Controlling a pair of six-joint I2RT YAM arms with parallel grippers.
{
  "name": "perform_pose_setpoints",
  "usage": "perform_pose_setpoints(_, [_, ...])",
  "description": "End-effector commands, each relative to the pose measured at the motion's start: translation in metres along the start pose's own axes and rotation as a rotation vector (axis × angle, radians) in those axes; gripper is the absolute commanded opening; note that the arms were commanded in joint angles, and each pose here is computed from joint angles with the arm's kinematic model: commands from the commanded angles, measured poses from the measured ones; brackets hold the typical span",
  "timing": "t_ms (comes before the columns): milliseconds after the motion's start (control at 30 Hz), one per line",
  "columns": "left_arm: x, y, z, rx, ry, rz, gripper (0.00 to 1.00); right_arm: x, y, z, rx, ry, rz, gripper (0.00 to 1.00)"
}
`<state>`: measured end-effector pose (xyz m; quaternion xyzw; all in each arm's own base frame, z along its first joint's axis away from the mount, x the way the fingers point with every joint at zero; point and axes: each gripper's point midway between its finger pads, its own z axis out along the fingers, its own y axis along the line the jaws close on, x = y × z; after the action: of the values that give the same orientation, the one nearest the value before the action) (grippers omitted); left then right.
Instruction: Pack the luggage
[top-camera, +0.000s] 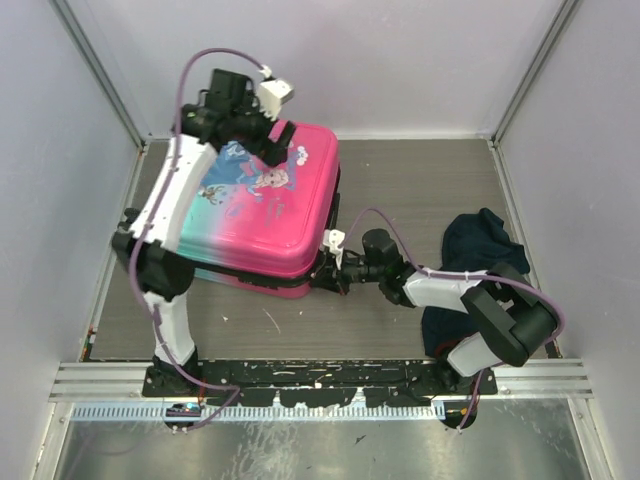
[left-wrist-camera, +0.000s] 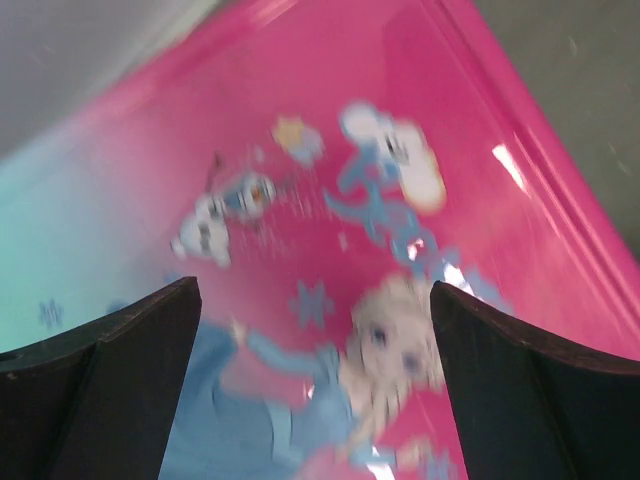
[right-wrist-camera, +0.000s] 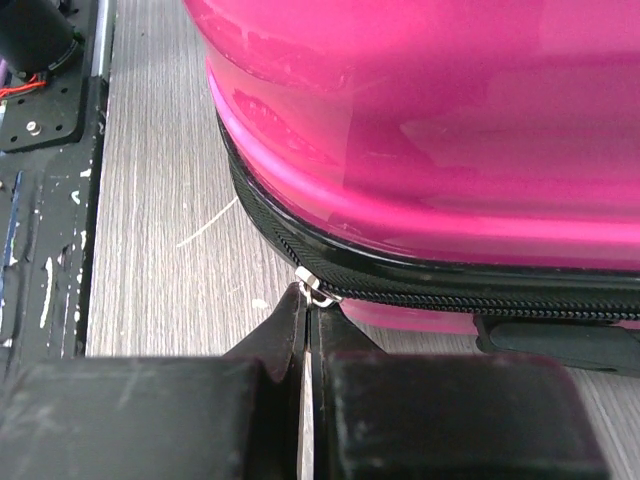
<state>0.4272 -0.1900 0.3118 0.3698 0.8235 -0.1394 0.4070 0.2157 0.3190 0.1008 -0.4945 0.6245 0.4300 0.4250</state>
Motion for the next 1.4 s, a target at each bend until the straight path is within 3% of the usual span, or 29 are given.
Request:
perform_pose_setpoints(0, [-0.071, 0.055, 0.036, -0.347, -0.171, -0.106, 0.98, -0.044, -0.010, 0.011, 0.100, -0.132, -0.047, 0.01])
perform_pose_setpoints(133, [-0.100, 0.094, 0.077, -0.660, -0.239, -0.029, 0.98, -0.038, -0.002, 0.013, 0.085, -0.123, -0.067, 0.01])
perform_pose_setpoints(300, [-0.130, 0.111, 0.108, -0.895, -0.331, 0.172, 0.98, -0.035, -0.003, 0.012, 0.102, -0.117, -0.072, 0.01])
perform_pose_setpoints(433, [-0.132, 0.123, 0.129, -0.992, -0.348, 0.270, 0.98, -0.033, -0.001, 0.012, 0.095, -0.114, -0.067, 0.01])
perform_pose_setpoints(733, [-0.124, 0.130, 0.172, -1.007, -0.328, 0.459, 0.98, -0.032, -0.001, 0.014, 0.094, -0.112, -0.061, 0.01])
perform_pose_setpoints(833, [-0.120, 0.127, 0.180, -0.972, -0.309, 0.482, 0.98, -0.032, -0.001, 0.013, 0.104, -0.112, -0.058, 0.01])
perform_pose_setpoints(1000, [-0.102, 0.093, 0.204, -0.735, -0.238, 0.568, 0.98, -0.032, -0.006, 0.012, 0.126, -0.102, -0.061, 0.01])
perform_pose_setpoints(1367, [-0.022, 0.042, 0.212, -0.369, 0.017, 0.585, 0.98, -0.039, -0.042, -0.013, 0.212, -0.095, -0.079, 0.01])
